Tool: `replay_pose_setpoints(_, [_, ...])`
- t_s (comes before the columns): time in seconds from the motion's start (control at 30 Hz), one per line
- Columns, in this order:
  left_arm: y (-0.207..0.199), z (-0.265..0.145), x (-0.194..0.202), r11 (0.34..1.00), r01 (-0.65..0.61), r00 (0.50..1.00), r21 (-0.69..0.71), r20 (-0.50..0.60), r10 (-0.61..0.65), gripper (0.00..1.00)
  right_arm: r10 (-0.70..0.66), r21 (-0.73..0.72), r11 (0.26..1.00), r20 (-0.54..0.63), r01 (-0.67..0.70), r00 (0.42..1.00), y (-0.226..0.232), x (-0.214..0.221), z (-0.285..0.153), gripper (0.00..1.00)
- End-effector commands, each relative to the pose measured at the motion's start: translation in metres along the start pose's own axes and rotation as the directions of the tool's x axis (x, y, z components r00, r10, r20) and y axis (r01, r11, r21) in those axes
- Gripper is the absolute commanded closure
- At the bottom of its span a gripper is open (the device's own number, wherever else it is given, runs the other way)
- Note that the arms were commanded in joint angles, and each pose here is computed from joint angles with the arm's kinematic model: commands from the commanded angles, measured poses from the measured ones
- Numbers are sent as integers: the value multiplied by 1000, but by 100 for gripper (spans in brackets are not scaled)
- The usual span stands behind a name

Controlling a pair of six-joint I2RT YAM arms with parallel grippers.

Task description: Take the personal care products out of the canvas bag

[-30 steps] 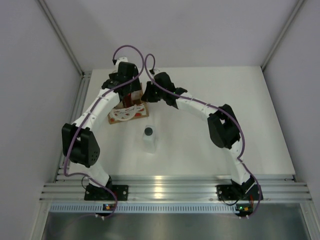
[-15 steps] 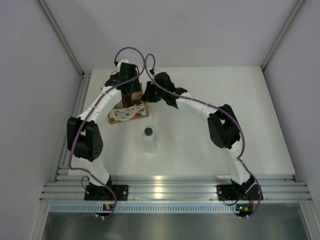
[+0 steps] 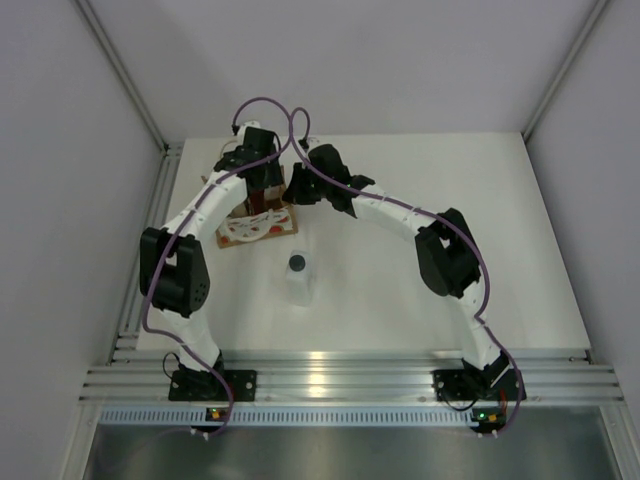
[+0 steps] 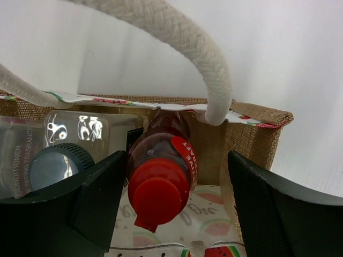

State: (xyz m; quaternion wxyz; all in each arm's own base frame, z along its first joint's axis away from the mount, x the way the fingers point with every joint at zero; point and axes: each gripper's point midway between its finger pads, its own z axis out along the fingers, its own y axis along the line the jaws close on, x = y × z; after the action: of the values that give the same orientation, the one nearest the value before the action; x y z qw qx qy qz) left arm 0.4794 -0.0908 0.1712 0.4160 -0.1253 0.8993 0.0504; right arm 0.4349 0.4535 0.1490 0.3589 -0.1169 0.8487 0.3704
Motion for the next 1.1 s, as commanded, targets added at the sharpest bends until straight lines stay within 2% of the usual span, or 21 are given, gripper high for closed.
replay_pose_setpoints(0.0, [1, 1, -7, 1000, 9, 1000, -7, 11, -9, 20, -14, 48, 999, -38, 16, 999, -21, 9, 2, 100])
replay_pose_setpoints(0.23, [4, 9, 2, 1000, 6, 1000, -28, -9, -6, 21, -14, 52, 999, -44, 16, 999, -23, 12, 4, 100])
replay_pose_setpoints(0.37, [6, 13, 5, 999, 12, 1000, -32, -19, -13, 27, -16, 53, 998, -45, 18, 999, -24, 12, 3, 100])
replay_pose_setpoints(0.67, [4, 19, 11, 999, 10, 999, -31, -38, -11, 29, -10, 57, 998, -46, 12, 999, -27, 12, 4, 100])
replay_pose_setpoints(0.73, [4, 21, 12, 999, 7, 999, -32, -41, -9, 34, -11, 53, 998, -46, 14, 999, -27, 12, 4, 100])
replay_pose_setpoints(0.8, [5, 22, 13, 999, 6, 999, -35, -43, -7, 35, -10, 56, 998, -47, 12, 999, -27, 12, 5, 100])
replay_pose_setpoints(0.97, [4, 23, 11, 999, 1, 999, -33, -39, -3, 52, -7, 54, 998, -47, 10, 999, -28, 12, 5, 100])
replay_pose_setpoints(1.03, [3, 24, 11, 999, -1, 999, -32, -41, -1, 56, -8, 53, 999, -46, 10, 999, -27, 11, 5, 100])
replay_pose_setpoints(1.07, [2, 24, 10, 1000, 2, 999, -29, -40, -3, 66, -8, 53, 999, -46, 10, 999, -27, 11, 5, 100])
